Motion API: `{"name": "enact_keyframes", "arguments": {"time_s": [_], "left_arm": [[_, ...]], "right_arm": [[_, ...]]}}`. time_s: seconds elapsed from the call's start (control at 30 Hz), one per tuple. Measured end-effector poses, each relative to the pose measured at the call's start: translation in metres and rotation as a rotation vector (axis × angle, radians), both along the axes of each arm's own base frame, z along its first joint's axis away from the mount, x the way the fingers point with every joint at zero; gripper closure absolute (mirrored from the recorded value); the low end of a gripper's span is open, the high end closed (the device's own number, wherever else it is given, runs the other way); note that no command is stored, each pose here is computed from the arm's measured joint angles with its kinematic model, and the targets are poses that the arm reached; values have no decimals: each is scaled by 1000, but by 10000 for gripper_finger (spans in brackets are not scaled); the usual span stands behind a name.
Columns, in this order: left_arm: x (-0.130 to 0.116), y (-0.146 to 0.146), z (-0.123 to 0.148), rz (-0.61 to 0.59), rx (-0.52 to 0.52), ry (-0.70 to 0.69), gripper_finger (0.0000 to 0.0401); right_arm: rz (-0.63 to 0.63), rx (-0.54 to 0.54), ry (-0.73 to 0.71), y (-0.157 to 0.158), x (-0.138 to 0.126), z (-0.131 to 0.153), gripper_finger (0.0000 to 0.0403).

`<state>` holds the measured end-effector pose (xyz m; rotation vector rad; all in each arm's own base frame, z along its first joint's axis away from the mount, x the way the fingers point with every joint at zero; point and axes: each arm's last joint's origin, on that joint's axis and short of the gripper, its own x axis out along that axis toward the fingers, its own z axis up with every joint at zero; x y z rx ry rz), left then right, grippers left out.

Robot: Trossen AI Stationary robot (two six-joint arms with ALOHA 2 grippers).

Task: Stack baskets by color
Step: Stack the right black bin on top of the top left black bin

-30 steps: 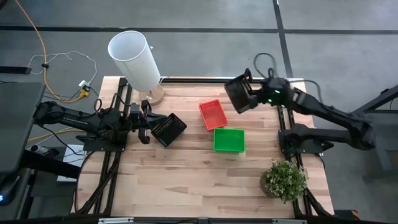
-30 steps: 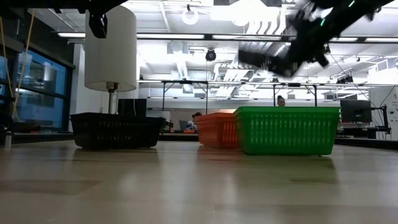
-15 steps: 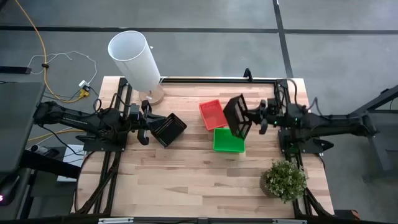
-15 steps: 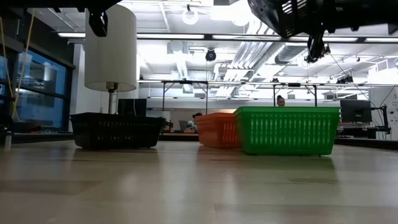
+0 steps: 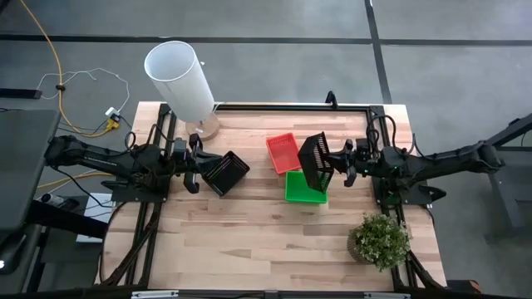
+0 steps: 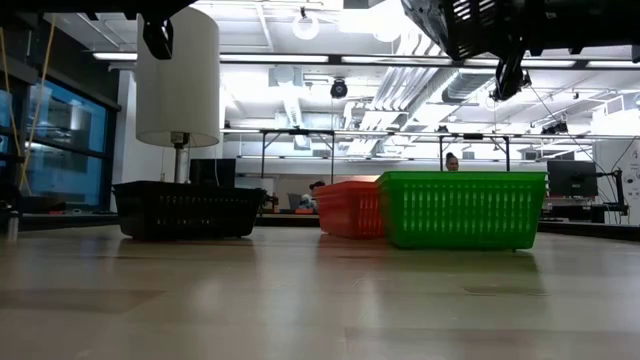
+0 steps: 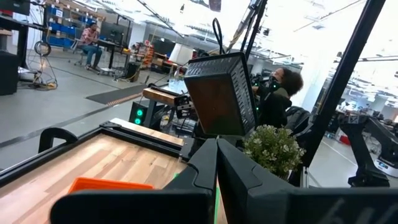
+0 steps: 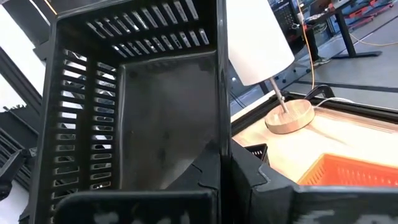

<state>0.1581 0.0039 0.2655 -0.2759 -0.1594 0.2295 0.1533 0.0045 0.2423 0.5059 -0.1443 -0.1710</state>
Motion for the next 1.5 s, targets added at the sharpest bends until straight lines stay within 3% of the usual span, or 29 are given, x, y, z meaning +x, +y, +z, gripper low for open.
{"name": "enact_keyframes", "arguments": {"time_s": [0.53,0.7,0.83,1.03,1.1,1.3,1.5], "left_arm": [[0,0,0,1,-2,-1,401],[-2,0,10,-3,-27,-109,401],[-4,0,17,3,9,-183,401],[-4,0,17,15,25,-178,401],[-4,0,19,12,11,-197,401],[-13,0,38,-15,-21,-420,401],[-16,0,41,-23,-1,-453,401]], "right_arm": [[53,25,-2,1,1,0,403],[54,42,57,2,11,1,403],[50,-28,175,4,36,16,403],[63,-182,392,7,87,33,403],[96,-226,462,6,106,34,403],[164,-344,636,-6,161,39,403],[270,-561,733,-24,207,38,403]]}}
